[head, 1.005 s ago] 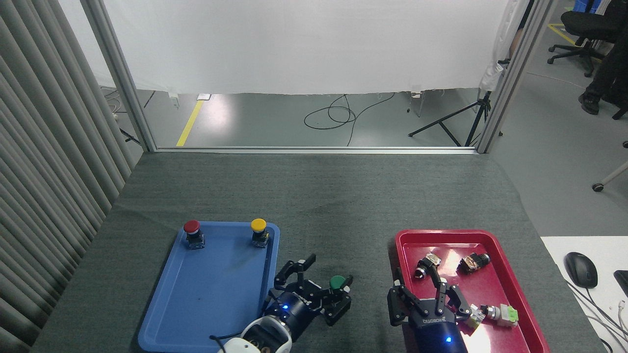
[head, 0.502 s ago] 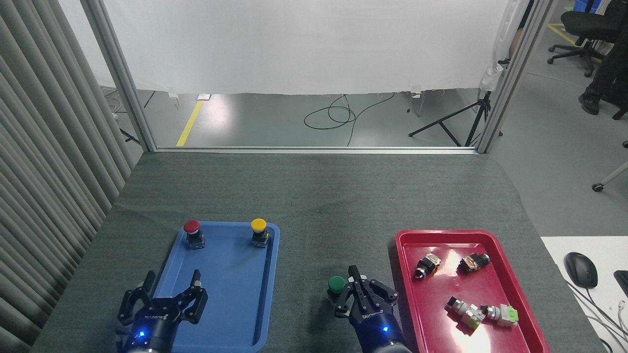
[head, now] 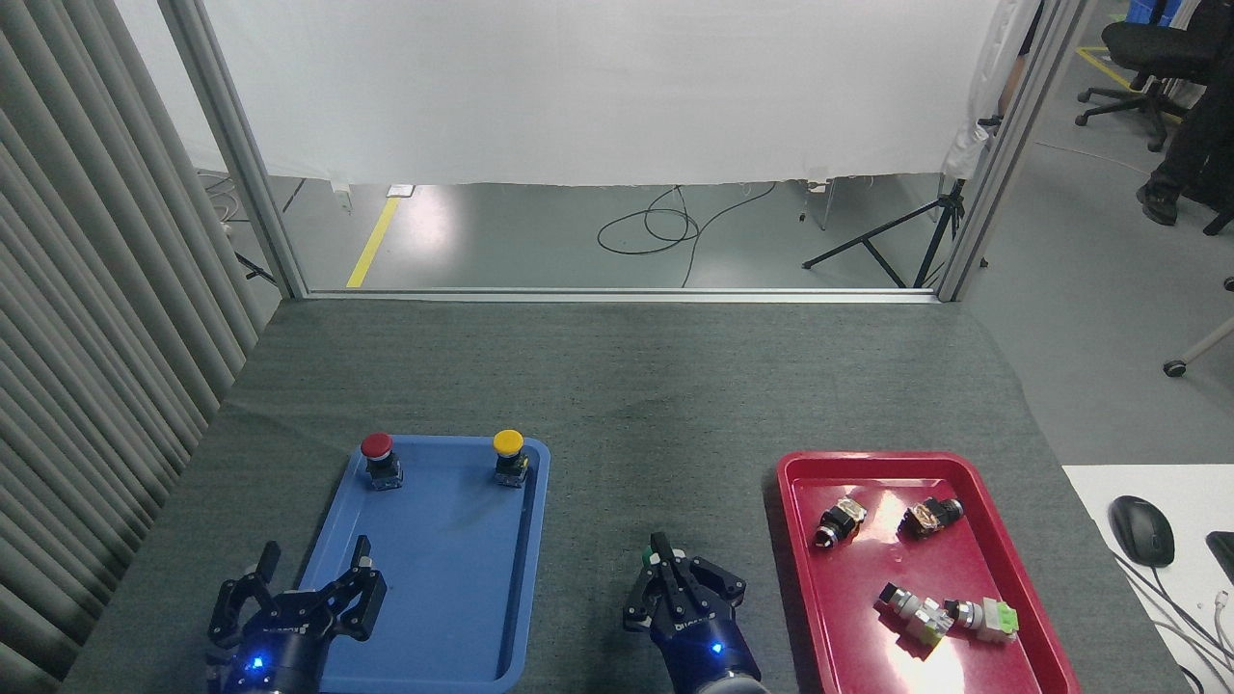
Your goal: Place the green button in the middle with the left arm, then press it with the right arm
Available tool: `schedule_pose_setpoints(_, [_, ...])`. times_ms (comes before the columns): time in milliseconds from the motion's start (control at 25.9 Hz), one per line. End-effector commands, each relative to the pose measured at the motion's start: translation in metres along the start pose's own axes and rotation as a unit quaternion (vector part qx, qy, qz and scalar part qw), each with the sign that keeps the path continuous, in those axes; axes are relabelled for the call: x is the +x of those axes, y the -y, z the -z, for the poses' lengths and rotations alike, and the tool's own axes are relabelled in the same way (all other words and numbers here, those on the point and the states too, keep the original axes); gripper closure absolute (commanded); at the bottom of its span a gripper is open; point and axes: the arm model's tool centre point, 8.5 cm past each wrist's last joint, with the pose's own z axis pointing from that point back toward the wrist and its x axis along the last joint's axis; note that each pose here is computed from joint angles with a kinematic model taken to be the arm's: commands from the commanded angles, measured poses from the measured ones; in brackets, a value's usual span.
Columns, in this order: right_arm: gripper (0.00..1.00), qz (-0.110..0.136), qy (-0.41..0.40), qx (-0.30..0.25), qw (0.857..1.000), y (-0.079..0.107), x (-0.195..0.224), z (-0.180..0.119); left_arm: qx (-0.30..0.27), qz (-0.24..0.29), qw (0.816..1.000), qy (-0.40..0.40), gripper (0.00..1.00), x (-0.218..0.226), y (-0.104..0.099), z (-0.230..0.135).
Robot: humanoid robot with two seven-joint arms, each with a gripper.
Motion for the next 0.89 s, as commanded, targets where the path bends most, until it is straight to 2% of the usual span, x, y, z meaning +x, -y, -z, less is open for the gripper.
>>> schedule_pose_setpoints(0, [0.99,0.008,-0.002,-0.066,0.998,0.042,0.001,0.000,0.000,0.000,1.000,-0.002,0.00,-0.002,-0.001,0.000])
schedule_pose_setpoints(77, [0.91,0.008,-0.005,-0.080,0.997,0.051,-0.001,-0.003,0.000,-0.001,1.000,-0.002,0.00,-0.001,0.000,0.000])
schedule_pose_setpoints(116, [0.79,0.006,-0.007,-0.084,0.996,0.052,-0.006,-0.005,0.000,-0.001,1.000,-0.002,0.00,-0.002,-0.001,0.000])
schedule_pose_setpoints(232, [0.19,-0.018,-0.046,-0.086,0.995,0.050,-0.053,-0.016,0.002,0.000,1.000,-0.003,0.00,-0.003,-0.002,0.001])
schedule_pose_setpoints(271, [0.03,-0.020,-0.068,-0.082,0.994,0.047,-0.071,-0.023,0.002,-0.001,1.000,-0.003,0.00,-0.002,-0.002,0.000])
schedule_pose_setpoints(348, [0.01,-0.021,-0.091,-0.076,0.993,0.036,-0.093,-0.037,0.002,-0.002,1.000,-0.007,0.00,-0.005,-0.002,0.000])
schedule_pose_setpoints(580, [0.00,-0.033,-0.120,-0.067,0.990,0.026,-0.122,-0.056,0.007,-0.005,1.000,-0.013,0.00,-0.009,-0.005,0.001])
schedule_pose_setpoints(696, [0.00,-0.032,-0.137,-0.075,0.987,0.032,-0.135,-0.061,0.008,-0.005,1.000,-0.013,0.00,-0.009,-0.005,0.001])
schedule_pose_setpoints(850, [0.00,-0.032,-0.149,-0.074,0.986,0.030,-0.146,-0.066,0.008,-0.006,1.000,-0.012,0.00,-0.009,-0.005,0.001])
